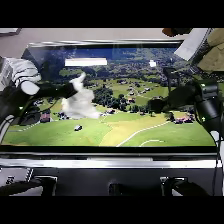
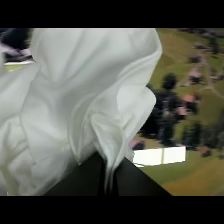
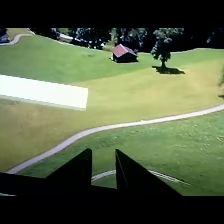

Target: Fold the clothes and pants, and hang the long-sleeved shirts on hangers.

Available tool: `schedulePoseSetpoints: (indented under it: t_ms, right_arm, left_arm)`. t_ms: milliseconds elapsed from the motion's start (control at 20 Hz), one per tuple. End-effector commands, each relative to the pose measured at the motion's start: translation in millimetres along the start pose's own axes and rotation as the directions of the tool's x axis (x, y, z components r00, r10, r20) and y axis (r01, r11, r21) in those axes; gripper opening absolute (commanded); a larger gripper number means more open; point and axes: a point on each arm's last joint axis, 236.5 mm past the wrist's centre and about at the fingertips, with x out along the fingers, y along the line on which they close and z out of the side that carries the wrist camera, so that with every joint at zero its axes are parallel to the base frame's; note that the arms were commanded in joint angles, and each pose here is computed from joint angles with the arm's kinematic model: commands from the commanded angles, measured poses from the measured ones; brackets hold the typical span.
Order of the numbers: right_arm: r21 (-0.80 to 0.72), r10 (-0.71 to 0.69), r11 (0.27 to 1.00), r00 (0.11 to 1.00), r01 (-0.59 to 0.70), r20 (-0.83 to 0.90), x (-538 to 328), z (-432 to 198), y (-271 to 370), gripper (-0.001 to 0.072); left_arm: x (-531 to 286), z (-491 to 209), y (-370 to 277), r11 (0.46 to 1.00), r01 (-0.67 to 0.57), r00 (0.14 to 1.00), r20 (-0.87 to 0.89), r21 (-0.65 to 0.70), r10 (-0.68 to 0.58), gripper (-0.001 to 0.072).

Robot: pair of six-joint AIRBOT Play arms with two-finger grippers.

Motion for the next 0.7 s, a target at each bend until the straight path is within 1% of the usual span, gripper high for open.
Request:
schedulePoseSetpoints:
  t_ms: [0, 50, 150, 300, 350, 400, 450, 500, 550, 600, 650]
  right_arm:
    - [-0.038, -0.173, 0.985, 0.983, 0.171, -0.058, -16.9, -20.3, -40.9, 0.0210]
    - [-0.046, -0.226, 0.974, 0.973, 0.224, -0.054, -25.6, -22.9, -53.8, 0.0210]
    - [-0.052, -0.318, 0.947, 0.948, 0.316, -0.029, -45.4, -25.2, -75.9, 0.0212]
    - [-0.054, -0.392, 0.918, 0.920, 0.393, 0.024, -66.6, -22.8, -94.7, 0.0217]
    - [-0.054, -0.408, 0.911, 0.913, 0.409, 0.032, -68.8, -21.1, -98.4, 0.0272]
    - [-0.055, -0.412, 0.909, 0.910, 0.414, 0.049, -68.2, -17.3, -99.4, 0.0350]
    - [-0.044, -0.403, 0.913, 0.912, 0.406, 0.075, -64.1, -11.5, -97.6, 0.0388]
    - [-0.021, -0.381, 0.923, 0.918, 0.385, 0.107, -56.6, -4.9, -93.0, 0.0388]
    - [0.027, -0.355, 0.935, 0.925, 0.355, 0.135, -48.3, 1.1, -87.4, 0.0403]
    - [0.075, -0.322, 0.947, 0.935, 0.314, 0.151, -39.4, 6.5, -79.8, 0.0424]
    - [0.124, -0.294, 0.953, 0.944, 0.277, 0.152, -31.3, 11.2, -73.4, 0.0430]
  left_arm:
    - [23.3, -12.1, -119.3, 0.978, 0.198, 0.977, 0.064, 0.069, -0.203, 0.0018]
    - [39.7, -29.7, -134.3, 0.976, 0.215, 0.975, 0.045, 0.035, -0.216, 0.0018]
    - [78.3, -74.0, -145.6, 0.977, 0.209, 0.977, -0.035, -0.038, -0.210, 0.0018]
    - [123.4, -132.3, -146.2, 0.975, 0.182, 0.968, -0.152, -0.128, -0.201, 0.0031]
    - [130.3, -139.3, -144.0, 0.971, 0.176, 0.965, -0.168, -0.159, -0.203, 0.0105]
    - [132.3, -137.8, -140.2, 0.970, 0.171, 0.965, -0.168, -0.171, -0.200, 0.0255]
    - [130.4, -128.7, -135.2, 0.969, 0.168, 0.969, -0.153, -0.179, -0.196, 0.0392]
    - [124.5, -113.3, -127.9, 0.967, 0.167, 0.972, -0.133, -0.191, -0.194, 0.0497]
    - [116.1, -96.9, -119.5, 0.968, 0.168, 0.974, -0.120, -0.187, -0.192, 0.0552]
    - [103.1, -77.1, -109.0, 0.970, 0.172, 0.975, -0.111, -0.170, -0.192, 0.0552]
    - [88.4, -58.6, -97.8, 0.973, 0.175, 0.976, -0.104, -0.149, -0.192, 0.0552]
